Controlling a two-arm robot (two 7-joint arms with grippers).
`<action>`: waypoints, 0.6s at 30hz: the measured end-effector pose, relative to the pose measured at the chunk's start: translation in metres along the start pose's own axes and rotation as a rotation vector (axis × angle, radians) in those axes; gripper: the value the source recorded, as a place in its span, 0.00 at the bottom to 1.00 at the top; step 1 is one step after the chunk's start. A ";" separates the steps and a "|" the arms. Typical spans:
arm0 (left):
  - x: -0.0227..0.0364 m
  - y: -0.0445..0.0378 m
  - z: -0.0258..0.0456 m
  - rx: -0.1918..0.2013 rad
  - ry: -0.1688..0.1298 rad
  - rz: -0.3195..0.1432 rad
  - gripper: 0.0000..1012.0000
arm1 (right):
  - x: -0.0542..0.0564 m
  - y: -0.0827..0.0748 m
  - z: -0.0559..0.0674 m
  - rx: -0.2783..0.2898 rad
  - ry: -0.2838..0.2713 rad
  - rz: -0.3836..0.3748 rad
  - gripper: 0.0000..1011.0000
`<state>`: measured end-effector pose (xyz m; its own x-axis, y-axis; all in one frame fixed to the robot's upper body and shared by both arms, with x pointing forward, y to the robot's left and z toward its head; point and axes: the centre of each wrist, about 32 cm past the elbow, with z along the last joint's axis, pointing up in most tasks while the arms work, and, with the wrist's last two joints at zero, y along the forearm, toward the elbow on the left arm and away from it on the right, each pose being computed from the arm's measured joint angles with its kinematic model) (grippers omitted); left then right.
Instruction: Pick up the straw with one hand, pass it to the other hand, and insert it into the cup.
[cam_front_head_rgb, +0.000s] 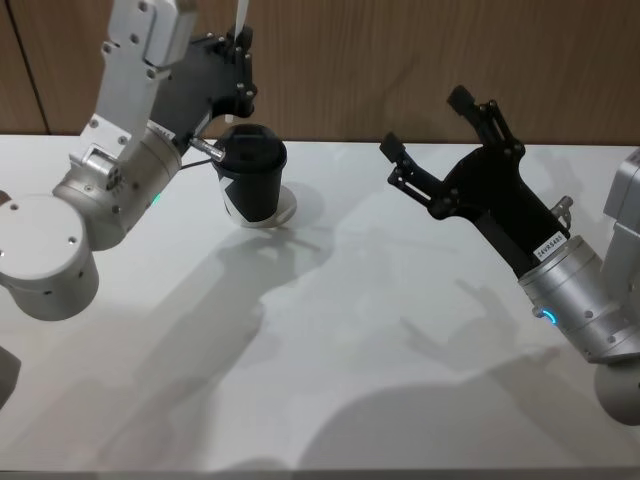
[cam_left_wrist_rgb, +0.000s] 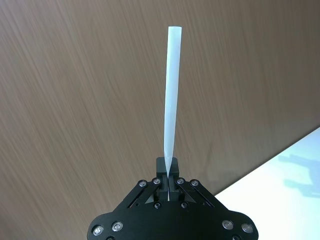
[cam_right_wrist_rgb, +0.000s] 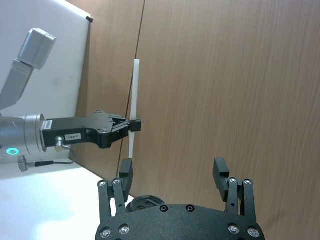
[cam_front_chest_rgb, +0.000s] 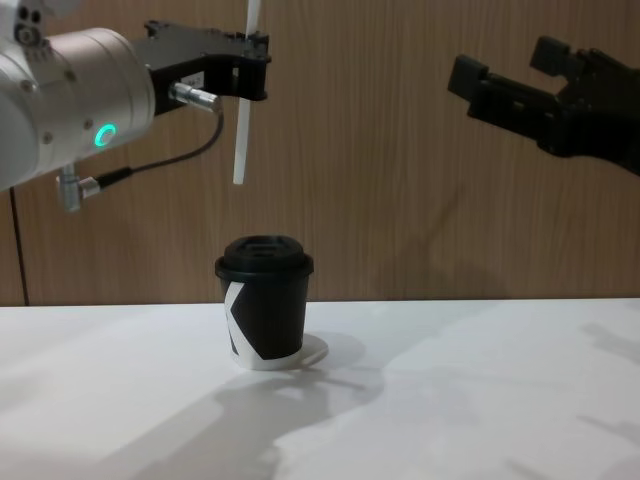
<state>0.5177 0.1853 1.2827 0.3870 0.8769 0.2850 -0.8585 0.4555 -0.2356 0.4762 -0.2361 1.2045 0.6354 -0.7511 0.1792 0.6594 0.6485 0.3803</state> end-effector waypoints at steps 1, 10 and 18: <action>-0.0002 -0.0009 -0.0006 -0.001 -0.003 0.000 0.01 | 0.000 0.000 0.000 0.000 0.000 0.000 0.99; -0.0035 -0.0106 -0.0078 0.006 -0.024 -0.007 0.01 | 0.000 0.000 0.000 0.000 0.000 0.000 0.99; -0.0062 -0.0168 -0.0152 0.025 -0.030 -0.012 0.01 | 0.000 0.000 0.000 0.000 0.000 0.000 0.99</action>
<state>0.5348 0.1746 1.2708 0.3873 0.8663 0.3154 -0.8622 0.4615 -0.2088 0.4762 -0.2361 1.2045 0.6354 -0.7511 0.1792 0.6593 0.6486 0.3803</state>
